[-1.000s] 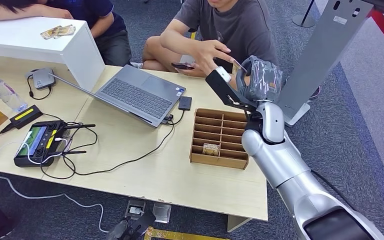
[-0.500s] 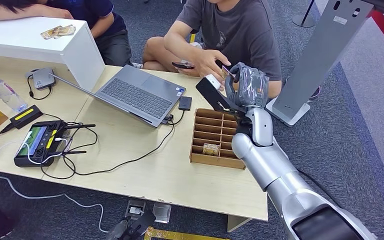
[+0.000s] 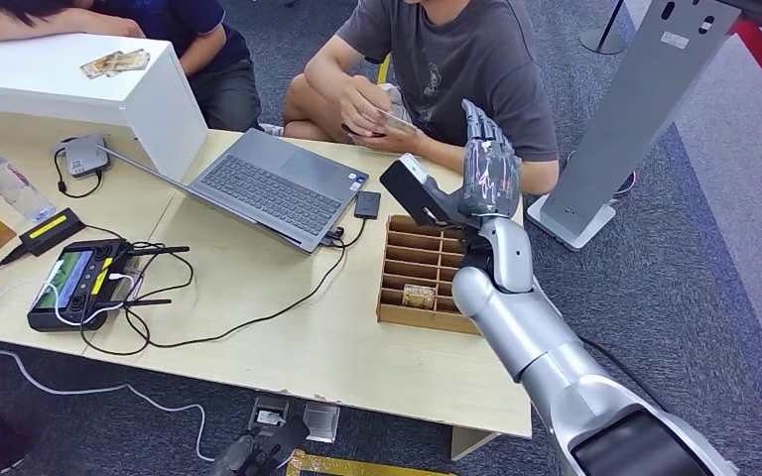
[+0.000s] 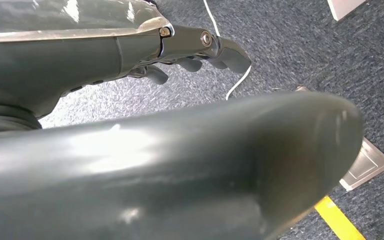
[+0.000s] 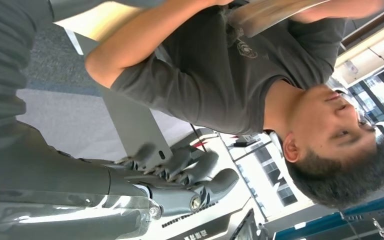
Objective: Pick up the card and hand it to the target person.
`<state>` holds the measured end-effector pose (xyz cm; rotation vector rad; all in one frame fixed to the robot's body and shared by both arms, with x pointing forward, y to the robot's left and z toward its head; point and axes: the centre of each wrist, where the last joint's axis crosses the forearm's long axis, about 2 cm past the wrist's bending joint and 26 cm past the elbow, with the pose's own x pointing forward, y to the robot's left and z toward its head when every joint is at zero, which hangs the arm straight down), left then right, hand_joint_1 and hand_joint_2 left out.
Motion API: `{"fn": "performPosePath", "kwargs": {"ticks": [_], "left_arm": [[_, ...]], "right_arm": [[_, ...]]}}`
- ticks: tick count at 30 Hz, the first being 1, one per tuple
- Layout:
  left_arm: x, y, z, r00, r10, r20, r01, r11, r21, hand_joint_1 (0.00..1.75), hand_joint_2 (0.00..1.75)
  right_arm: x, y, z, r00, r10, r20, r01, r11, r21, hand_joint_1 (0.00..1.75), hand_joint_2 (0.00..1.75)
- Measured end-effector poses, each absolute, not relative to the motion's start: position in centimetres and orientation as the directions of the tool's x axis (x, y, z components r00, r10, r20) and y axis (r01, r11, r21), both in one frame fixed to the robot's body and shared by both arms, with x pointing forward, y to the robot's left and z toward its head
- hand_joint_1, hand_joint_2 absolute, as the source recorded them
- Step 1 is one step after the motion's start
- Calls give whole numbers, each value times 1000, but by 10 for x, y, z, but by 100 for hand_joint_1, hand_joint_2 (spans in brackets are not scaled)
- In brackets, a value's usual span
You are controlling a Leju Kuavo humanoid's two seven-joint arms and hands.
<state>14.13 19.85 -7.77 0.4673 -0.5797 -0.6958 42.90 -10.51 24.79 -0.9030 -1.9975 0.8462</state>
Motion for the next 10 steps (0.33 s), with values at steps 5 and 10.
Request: {"fn": "performPosePath", "kwargs": {"ticks": [5, 10], "left_arm": [[141, 199, -78, 627, -703, 336, 454, 680, 576, 0, 0], [141, 199, -78, 646, -684, 339, 436, 695, 572, 0, 0]], "right_arm": [[427, -104, 244, -463, 796, 390, 302, 555, -775, 0, 175], [418, -101, 238, -497, 755, 428, 305, 614, -728, 0, 175]]}}
